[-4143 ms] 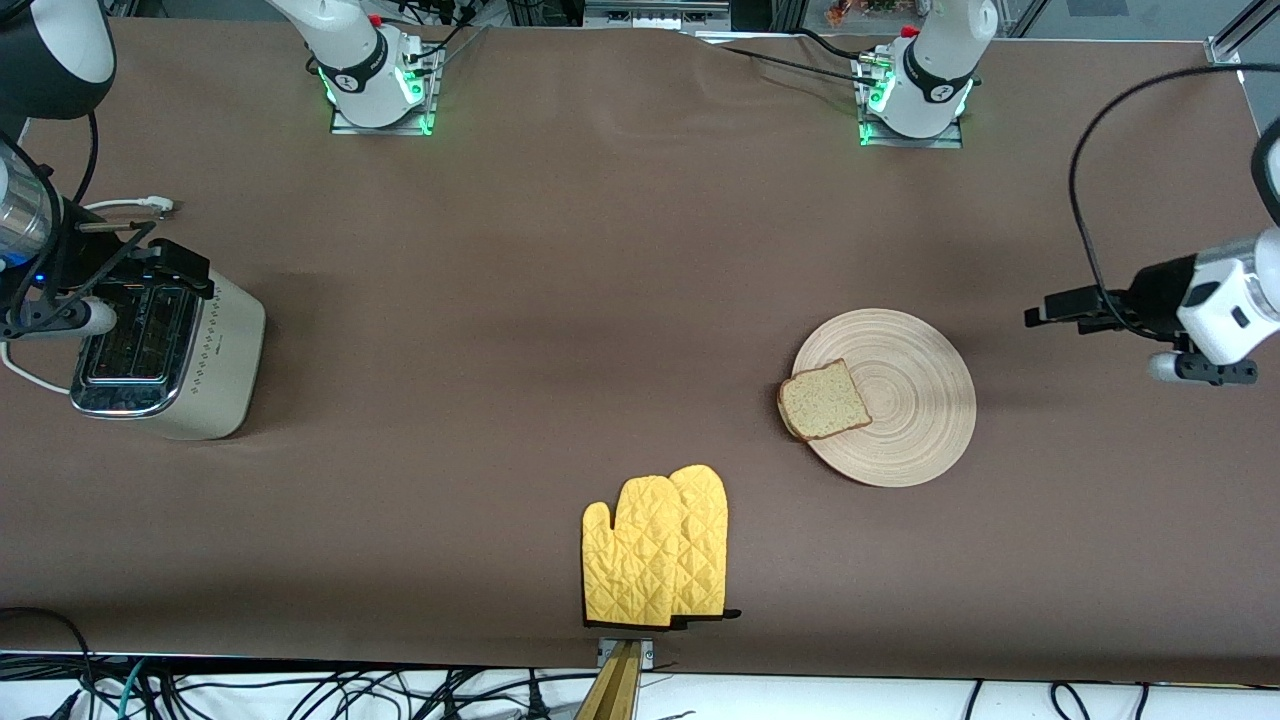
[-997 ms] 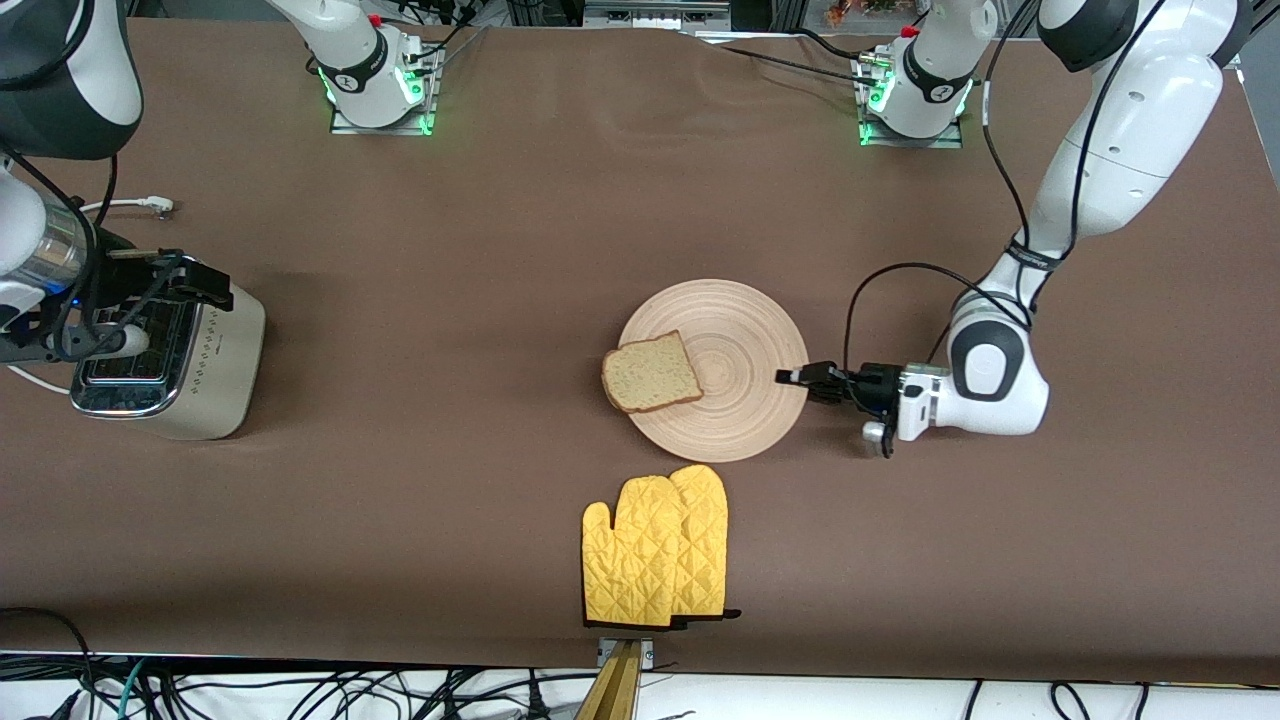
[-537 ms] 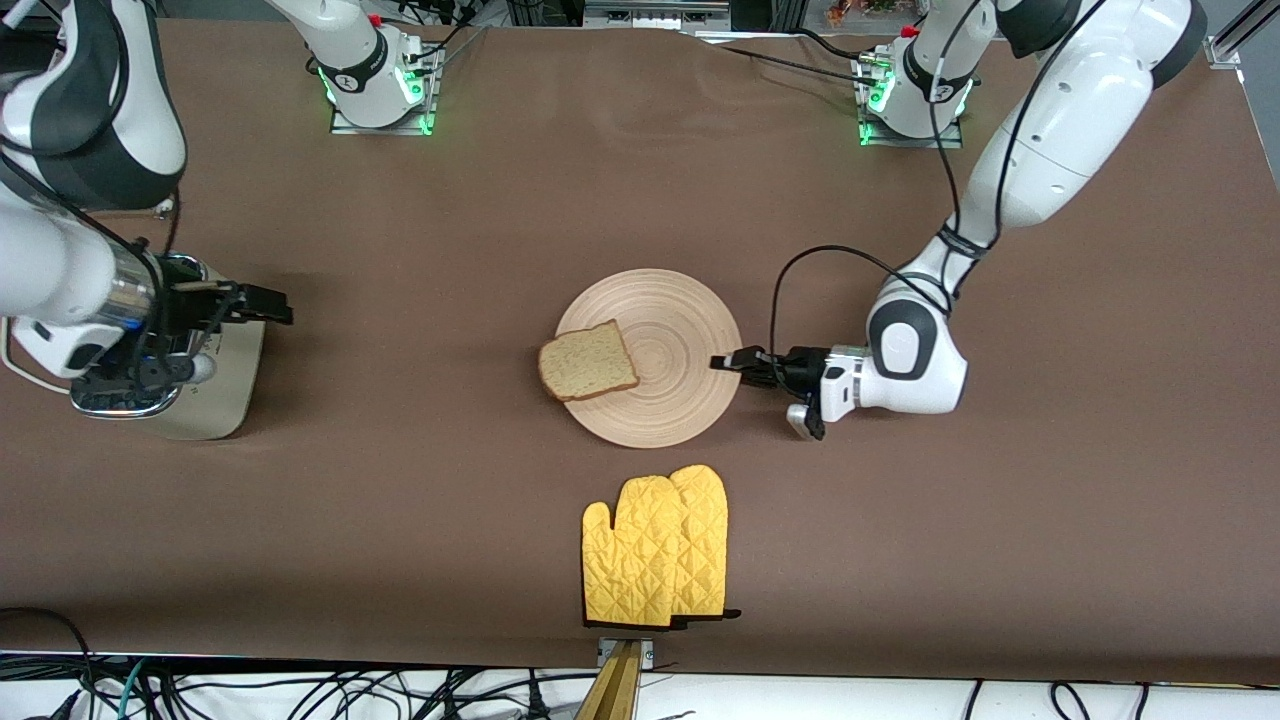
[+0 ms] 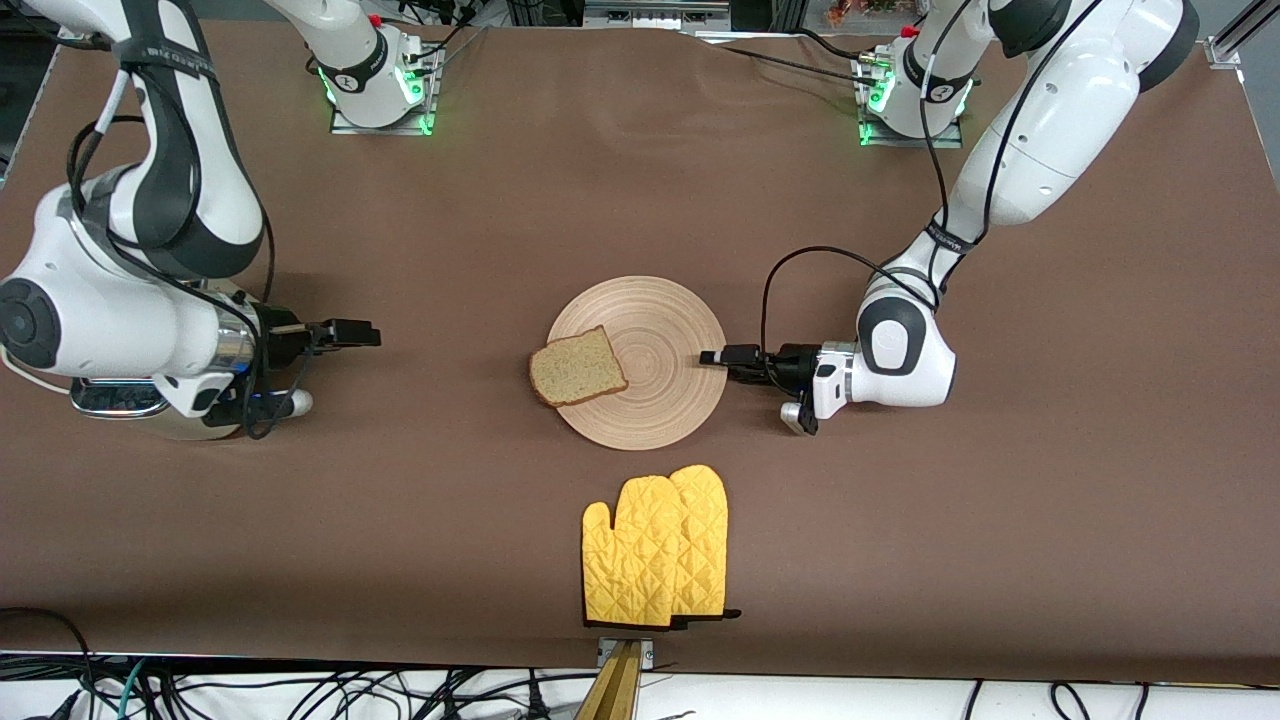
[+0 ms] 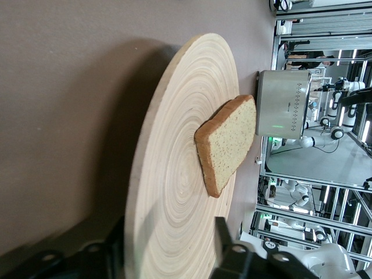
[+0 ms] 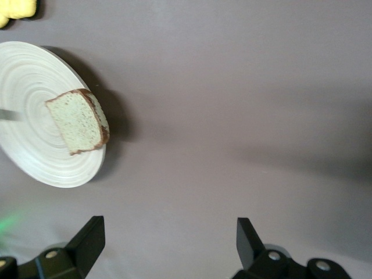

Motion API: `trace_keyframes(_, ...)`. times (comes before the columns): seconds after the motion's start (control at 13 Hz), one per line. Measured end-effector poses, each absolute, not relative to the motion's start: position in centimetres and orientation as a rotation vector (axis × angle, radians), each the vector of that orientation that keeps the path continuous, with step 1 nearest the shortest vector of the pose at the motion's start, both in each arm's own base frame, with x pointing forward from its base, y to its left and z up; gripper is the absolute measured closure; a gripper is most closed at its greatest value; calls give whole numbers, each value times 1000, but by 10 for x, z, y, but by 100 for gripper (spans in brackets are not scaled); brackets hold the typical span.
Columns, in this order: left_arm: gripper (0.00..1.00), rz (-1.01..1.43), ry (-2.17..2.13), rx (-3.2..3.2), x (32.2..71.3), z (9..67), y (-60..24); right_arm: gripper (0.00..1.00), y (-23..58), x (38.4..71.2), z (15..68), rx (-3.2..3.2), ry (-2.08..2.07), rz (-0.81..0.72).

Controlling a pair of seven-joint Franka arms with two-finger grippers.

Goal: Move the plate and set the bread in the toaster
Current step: 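Slide the plate toward the toaster while the right gripper moves out, then release the plate with the left gripper while the right gripper nears bread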

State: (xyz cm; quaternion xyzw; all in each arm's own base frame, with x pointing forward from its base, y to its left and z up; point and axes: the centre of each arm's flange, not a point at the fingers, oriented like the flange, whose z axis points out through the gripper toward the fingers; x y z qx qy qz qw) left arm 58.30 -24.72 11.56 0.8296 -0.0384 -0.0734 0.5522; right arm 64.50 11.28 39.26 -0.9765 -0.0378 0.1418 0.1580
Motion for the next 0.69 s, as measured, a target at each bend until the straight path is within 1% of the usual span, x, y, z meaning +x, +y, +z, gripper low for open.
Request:
trace_keyframes(0.08, 18, -171, -85, 1960, 584, 116, -243, 0, 116, 647, 381, -2764, -90, 419)
trace_keyframes(0.23, 0, -178, -91, 1952, 589, 115, -222, 0, 129, 650, 357, -2720, -68, 433)
trace_keyframes(0.46, 0, -187, -213, 2008, 601, 123, -161, 0, 165, 651, 318, -2625, -32, 460)
trace_keyframes(0.69, 0, -155, -436, 2167, 619, 171, -125, 0, 195, 650, 286, -2576, -6, 464)
